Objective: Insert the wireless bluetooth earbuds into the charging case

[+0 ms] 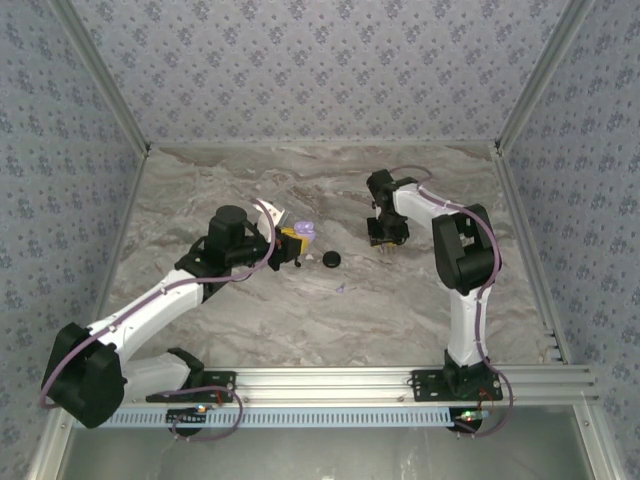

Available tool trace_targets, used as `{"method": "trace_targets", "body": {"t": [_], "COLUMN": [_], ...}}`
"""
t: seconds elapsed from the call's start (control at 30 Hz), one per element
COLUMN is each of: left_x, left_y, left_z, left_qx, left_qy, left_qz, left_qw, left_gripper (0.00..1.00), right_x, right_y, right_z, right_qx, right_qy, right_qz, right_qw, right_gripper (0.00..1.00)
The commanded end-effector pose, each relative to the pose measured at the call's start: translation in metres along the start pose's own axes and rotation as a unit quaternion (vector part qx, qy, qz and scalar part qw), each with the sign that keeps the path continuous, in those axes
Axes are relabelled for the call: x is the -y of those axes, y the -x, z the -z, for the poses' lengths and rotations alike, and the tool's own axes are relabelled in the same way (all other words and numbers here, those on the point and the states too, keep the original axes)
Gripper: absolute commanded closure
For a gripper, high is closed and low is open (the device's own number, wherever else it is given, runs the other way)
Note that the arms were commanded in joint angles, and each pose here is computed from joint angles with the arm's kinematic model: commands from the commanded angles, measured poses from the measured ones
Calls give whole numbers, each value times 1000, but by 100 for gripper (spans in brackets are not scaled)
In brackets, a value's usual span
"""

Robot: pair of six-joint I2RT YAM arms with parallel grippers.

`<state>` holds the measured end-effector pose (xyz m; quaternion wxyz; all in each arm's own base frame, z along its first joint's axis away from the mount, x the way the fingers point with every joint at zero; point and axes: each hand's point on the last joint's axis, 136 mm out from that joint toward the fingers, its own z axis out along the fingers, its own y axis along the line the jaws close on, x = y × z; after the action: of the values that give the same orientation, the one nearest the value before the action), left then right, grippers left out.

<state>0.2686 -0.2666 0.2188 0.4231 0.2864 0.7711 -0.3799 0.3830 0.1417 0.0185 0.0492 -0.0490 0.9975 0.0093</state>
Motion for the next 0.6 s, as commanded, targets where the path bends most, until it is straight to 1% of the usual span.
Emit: {"method": "trace_targets", "body": {"t": [0.0,0.2,0.33,0.43,0.57], "left_x": [3,3,2,1,1], "left_y": [6,6,5,5,9], "left_z": [1,1,0,-2,-6], "left_qx": [9,7,6,6,28], "left_qy": [-1,-1,-1,-1,-5], "left_qz": [-3,-4,-3,1,5], "left_qw": [1000,1000,1000,1000,1000], "left_gripper": [83,83,83,83,83], "right_x": [-5,-5,-6,-10,-20], "right_y": [-7,-6,-4,-2,0], "right_z": [-16,-15,-8,1,16], "right_qx": [-25,-19,-3,17,50], "right_qy": [1,4,18,41,92], "right_qz": [12,10,5,2,2], "right_qw": [1000,1000,1000,999,995], "right_gripper": [69,76,77,77,77]}}
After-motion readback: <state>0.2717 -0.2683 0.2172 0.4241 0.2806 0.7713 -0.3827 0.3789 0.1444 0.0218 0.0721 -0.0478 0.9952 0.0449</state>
